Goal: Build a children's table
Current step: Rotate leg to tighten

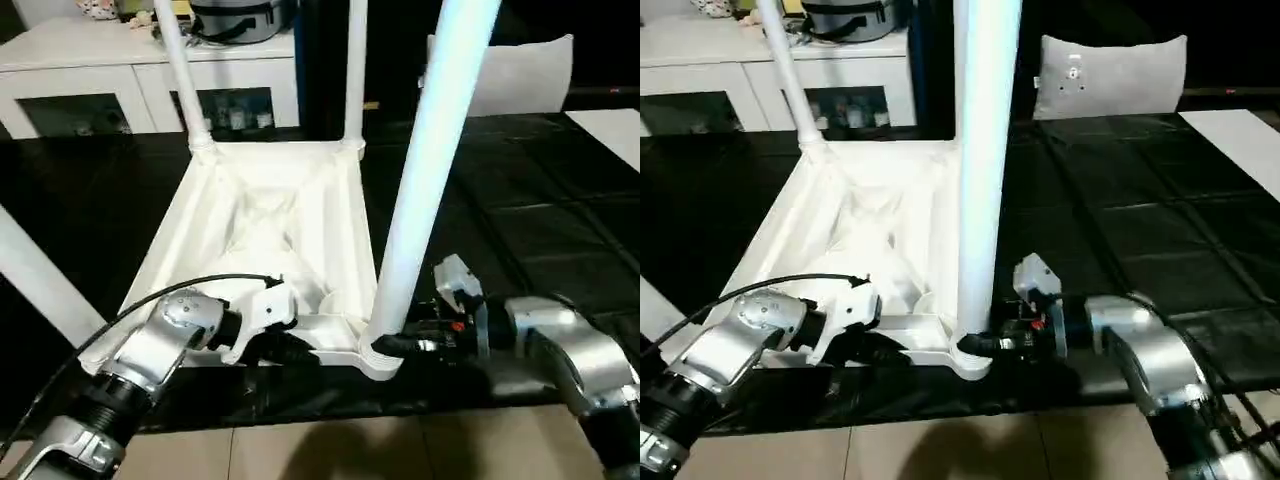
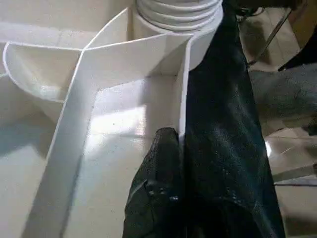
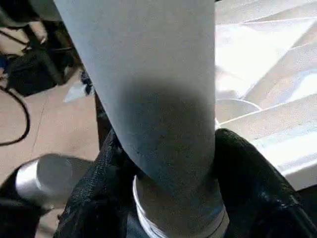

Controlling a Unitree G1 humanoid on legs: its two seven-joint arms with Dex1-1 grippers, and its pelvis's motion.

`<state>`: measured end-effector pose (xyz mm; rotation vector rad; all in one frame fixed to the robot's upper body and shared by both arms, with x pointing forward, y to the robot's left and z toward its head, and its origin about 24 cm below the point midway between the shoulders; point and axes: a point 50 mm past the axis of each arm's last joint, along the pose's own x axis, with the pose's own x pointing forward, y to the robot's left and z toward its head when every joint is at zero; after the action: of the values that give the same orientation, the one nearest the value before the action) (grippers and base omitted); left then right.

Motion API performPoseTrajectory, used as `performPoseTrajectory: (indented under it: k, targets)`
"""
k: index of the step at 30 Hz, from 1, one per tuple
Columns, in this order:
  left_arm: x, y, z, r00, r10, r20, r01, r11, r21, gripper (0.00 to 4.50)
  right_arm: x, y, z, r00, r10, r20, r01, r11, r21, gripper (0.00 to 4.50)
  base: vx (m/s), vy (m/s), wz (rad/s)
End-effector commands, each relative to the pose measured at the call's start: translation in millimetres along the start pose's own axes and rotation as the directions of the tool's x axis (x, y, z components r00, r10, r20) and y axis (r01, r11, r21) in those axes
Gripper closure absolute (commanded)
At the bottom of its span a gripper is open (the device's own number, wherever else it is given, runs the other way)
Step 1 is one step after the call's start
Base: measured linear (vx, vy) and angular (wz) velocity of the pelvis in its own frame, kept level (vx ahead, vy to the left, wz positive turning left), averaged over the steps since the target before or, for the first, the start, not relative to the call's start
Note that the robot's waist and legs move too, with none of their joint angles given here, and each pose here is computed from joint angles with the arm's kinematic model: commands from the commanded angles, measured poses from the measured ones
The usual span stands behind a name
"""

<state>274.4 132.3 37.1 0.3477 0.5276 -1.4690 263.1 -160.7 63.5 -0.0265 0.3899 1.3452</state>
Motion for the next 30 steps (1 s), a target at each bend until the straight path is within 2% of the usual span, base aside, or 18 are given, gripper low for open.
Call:
performPoseTrajectory:
  k: [1,3,5,6,8,10,11,12,14,16,17,18,20,23,26,29,30]
  targets:
    - [12.7,6.9,3.2,0.991,0.134,0.011,-0.132,0.987,-0.093,4.5,18.2,-4.8,-4.6,0.984,-0.176,0.003,0.175,0.983,0.053,2.42,0.0,0.0,0.0]
    - [18.9,12.4,11.6,0.978,0.208,0.032,-0.203,0.972,-0.12,4.5,26.2,-10.9,-6.0,0.953,-0.302,0.004,0.3,0.949,0.094,2.44,0.0,0.0,0.0]
    - [29.2,17.6,21.6,0.961,0.274,0.04,-0.266,0.954,-0.141,4.5,35.9,-18.7,-6.5,0.897,-0.443,-0.001,0.438,0.888,0.141,2.47,0.0,0.0,0.0]
    - [39.1,21.4,31.0,0.943,0.329,0.052,-0.317,0.933,-0.17,4.5,43.5,-24.4,-8.6,0.836,-0.548,-0.027,0.542,0.817,0.198,2.47,0.0,0.0,0.0]
    - [47.5,24.7,39.4,0.923,0.38,0.064,-0.362,0.911,-0.198,4.5,49.4,-28.4,-10.3,0.784,-0.619,-0.048,0.612,0.756,0.233,2.47,0.0,0.0,0.0]
    - [59.3,29.9,51.1,0.885,0.459,0.083,-0.432,0.873,-0.224,4.5,58.8,-32.3,-8.8,0.742,-0.67,-0.022,0.645,0.704,0.297,2.47,0.0,0.0,0.0]
    - [62.4,30.9,54.0,0.874,0.478,0.086,-0.449,0.863,-0.23,4.5,61.1,-33.4,-7.7,0.73,-0.683,-0.01,0.651,0.692,0.312,2.47,0.0,0.0,0.0]
    - [64.8,31.6,56.1,0.866,0.492,0.089,-0.463,0.856,-0.228,4.5,62.6,-34.5,-5.9,0.718,-0.696,0.007,0.66,0.684,0.31,1.94,0.0,0.0,0.0]
    - [66.7,32.4,58.0,0.858,0.506,0.091,-0.477,0.85,-0.225,4.5,64.0,-35.5,-3.7,0.708,-0.706,0.029,0.666,0.68,0.308,1.94,0.0,0.0,0.0]
    - [67.7,32.9,60.6,0.85,0.52,0.086,-0.499,0.846,-0.185,4.5,65.1,-37.4,3.1,0.675,-0.735,0.064,0.681,0.654,0.33,1.7,0.053,0.03,0.04]
    - [67.7,32.9,60.6,0.85,0.52,0.086,-0.5,0.846,-0.185,4.5,65.1,-37.4,3.1,0.675,-0.735,0.064,0.681,0.654,0.33,1.7,0.0,0.0,0.0]
    - [65.2,33.1,58.6,0.854,0.515,0.079,-0.498,0.852,-0.161,4.5,62.8,-37.8,3.6,0.67,-0.739,0.068,0.685,0.651,0.328,1.45,0.0,0.0,0.0]
    - [58.1,33.5,52.2,0.865,0.498,0.063,-0.49,0.865,-0.108,4.5,52.8,-39.3,0.7,0.666,-0.743,0.068,0.705,0.657,0.268,1.32,0.0,0.0,0.0]
    - [52.5,33.7,46.6,0.875,0.481,0.049,-0.478,0.876,-0.072,4.5,41.4,-40.5,-0.3,0.671,-0.734,0.105,0.698,0.673,0.247,1.16,0.0,0.0,0.0]
    - [43.3,31.8,38.9,0.901,0.432,0.044,-0.431,0.902,-0.025,4.5,16.5,-38.3,2.7,0.708,-0.683,0.181,0.659,0.73,0.18,0.89,0.0,0.0,0.0]
    - [35.4,24.4,32.5,0.937,0.347,0.05,-0.348,0.937,0.016,4.5,-4.0,-32.0,6.0,0.777,-0.602,0.185,0.596,0.797,0.092,0.54,0.0,0.0,0.0]
    - [34.8,23.6,31.9,0.94,0.338,0.049,-0.339,0.941,0.017,4.5,-5.3,-31.4,6.1,0.784,-0.595,0.18,0.589,0.803,0.091,0.54,0.0,0.0,0.0]
